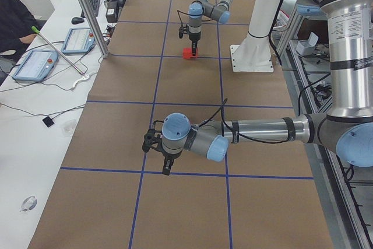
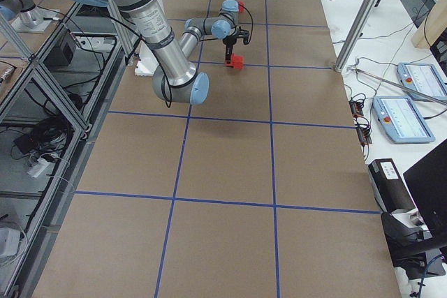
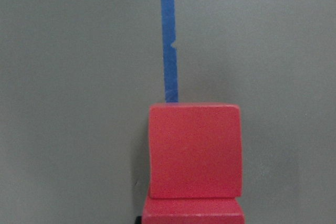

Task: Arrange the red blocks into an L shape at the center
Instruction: 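Lower the red cube beside the center cube, nearer the robot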

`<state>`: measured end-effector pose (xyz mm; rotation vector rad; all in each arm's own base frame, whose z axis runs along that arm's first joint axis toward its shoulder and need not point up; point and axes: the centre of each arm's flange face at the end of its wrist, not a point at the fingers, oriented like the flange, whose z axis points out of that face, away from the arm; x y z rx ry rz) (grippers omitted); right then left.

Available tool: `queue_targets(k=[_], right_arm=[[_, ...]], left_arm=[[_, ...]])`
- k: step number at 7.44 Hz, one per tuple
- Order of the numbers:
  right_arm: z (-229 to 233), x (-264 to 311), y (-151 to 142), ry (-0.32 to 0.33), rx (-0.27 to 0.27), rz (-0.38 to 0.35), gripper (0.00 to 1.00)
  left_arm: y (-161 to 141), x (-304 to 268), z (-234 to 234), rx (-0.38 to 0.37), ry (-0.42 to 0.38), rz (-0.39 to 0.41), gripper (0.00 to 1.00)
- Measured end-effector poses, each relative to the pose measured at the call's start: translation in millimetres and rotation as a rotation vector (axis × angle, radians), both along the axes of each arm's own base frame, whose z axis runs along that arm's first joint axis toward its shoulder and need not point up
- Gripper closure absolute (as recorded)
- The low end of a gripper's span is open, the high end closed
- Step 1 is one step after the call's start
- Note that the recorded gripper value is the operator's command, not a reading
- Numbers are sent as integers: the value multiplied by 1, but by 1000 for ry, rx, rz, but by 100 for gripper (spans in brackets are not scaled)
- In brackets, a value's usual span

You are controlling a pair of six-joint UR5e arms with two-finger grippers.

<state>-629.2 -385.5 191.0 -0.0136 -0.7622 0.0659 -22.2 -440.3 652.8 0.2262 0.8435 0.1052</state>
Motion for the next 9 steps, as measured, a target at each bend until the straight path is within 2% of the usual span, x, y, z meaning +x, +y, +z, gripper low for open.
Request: queue_targets(k=[9], right_arm=[[7, -3, -1, 13, 10, -14, 100]], left_arm=[[1, 2, -3, -8, 26, -1, 0]])
